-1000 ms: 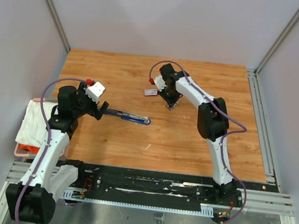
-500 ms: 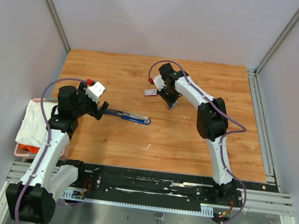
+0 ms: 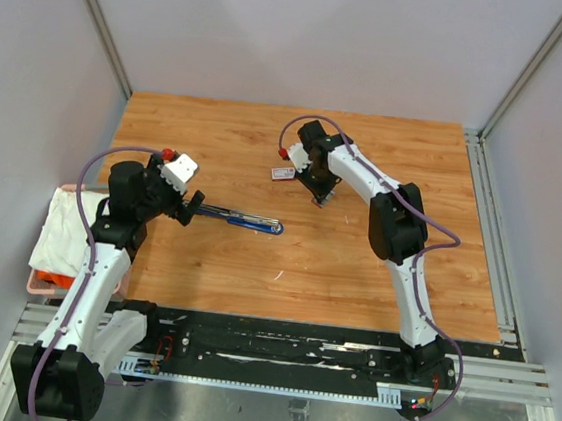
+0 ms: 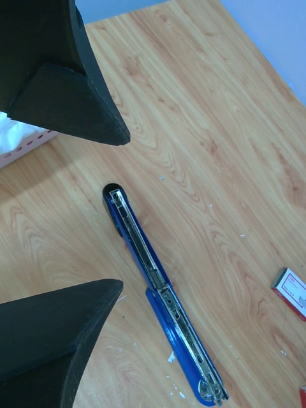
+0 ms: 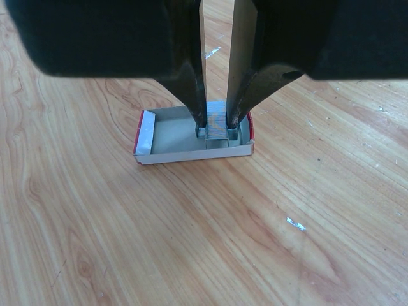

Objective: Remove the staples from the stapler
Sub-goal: Place the staple in the staple box.

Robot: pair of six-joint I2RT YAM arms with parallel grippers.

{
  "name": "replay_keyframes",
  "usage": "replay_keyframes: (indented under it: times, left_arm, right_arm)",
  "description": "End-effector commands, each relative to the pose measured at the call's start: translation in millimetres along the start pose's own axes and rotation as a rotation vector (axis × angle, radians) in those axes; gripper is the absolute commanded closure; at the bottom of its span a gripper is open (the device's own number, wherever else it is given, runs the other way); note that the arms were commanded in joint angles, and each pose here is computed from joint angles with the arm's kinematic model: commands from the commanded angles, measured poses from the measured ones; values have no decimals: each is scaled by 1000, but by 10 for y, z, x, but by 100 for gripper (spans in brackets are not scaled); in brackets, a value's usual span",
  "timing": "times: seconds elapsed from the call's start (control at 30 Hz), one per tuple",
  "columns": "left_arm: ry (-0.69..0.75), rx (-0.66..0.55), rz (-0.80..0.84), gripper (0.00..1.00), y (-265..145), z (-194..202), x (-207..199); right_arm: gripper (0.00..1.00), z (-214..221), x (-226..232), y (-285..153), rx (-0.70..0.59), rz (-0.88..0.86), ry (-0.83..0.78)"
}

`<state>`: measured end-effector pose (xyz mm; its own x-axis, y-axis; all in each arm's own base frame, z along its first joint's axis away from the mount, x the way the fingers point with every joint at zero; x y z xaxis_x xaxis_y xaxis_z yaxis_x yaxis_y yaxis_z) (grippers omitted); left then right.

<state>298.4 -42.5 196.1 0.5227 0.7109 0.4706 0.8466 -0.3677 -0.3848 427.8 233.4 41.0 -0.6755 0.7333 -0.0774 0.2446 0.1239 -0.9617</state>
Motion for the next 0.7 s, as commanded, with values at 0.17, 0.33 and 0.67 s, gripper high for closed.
replay_keyframes:
  times: [0.17,0.33,0.67]
  left_arm:
    - [15,-13,-11,2,15,4,25]
    - [15,-14,-12,2,18,6,25]
    - [14,-12,-10,2,20,12,22]
  right_arm:
    - [79,31,88,67,34,-10,-33]
    - [78,21,103,47,30,-12,-34]
    - [72,-84,97,-201,-21,-11,-29]
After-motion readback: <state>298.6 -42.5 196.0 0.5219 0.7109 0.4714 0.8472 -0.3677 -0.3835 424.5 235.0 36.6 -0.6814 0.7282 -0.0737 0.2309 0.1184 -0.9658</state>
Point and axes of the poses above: each gripper's point midway between its finger pads, its own y axis out along the fingers, its own x axis along the line the jaws close on, z = x × y, the point moved 1 cm from there along -y, back along the fingers, and after that the axes turned 12 degrees about y, right-handed, at the moved point
